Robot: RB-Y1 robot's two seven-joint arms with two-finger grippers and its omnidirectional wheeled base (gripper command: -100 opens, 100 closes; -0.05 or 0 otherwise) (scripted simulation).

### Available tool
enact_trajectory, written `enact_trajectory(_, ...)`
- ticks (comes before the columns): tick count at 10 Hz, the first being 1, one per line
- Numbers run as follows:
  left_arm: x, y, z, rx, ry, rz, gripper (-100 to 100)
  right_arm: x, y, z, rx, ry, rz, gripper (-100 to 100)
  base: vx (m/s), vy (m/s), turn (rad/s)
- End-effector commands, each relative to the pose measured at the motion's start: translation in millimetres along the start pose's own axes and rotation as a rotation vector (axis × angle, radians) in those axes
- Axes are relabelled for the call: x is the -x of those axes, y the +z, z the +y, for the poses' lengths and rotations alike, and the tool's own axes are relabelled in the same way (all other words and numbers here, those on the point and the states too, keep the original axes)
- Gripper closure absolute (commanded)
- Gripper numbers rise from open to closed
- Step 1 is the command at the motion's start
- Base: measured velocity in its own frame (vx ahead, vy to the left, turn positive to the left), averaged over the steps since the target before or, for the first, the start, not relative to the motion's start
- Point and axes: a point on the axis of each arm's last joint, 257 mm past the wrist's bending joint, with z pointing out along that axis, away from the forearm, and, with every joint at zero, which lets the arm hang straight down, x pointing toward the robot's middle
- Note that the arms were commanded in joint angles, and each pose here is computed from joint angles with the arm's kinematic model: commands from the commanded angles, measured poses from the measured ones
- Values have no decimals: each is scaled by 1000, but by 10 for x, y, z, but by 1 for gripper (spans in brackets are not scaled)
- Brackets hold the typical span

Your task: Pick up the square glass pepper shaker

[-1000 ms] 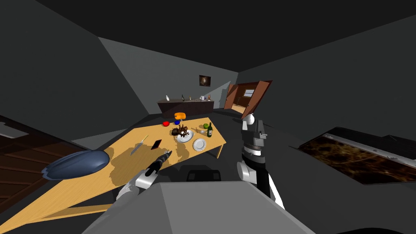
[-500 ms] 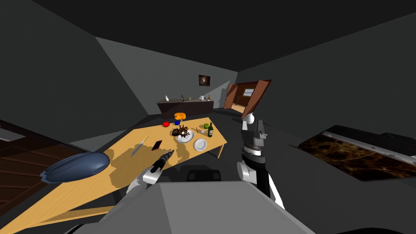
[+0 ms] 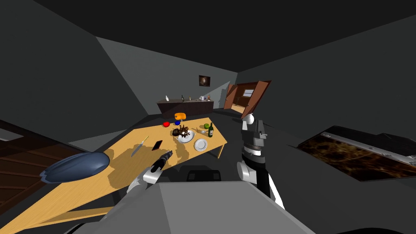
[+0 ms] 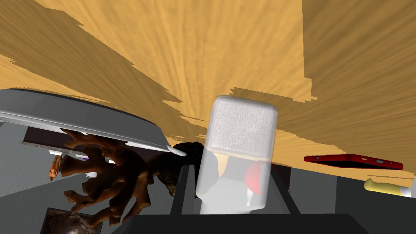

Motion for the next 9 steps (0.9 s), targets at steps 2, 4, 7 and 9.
enact_trajectory(2,-3,-1,5,1,0,1,0,0,0,0,0,0,0,0,0,0,0)
enact_trajectory(4,2,-63,73,3,3,5,100,0,0,0,0,0,0,0,0,-36,23)
enact_trajectory(7,42,-172,191,-3,7,8,100,0,0,0,0,0,0,0,1,-61,25)
enact_trajectory(9,25,-151,182,-1,7,8,0,0,0,0,0,0,0,0,0,-17,5)
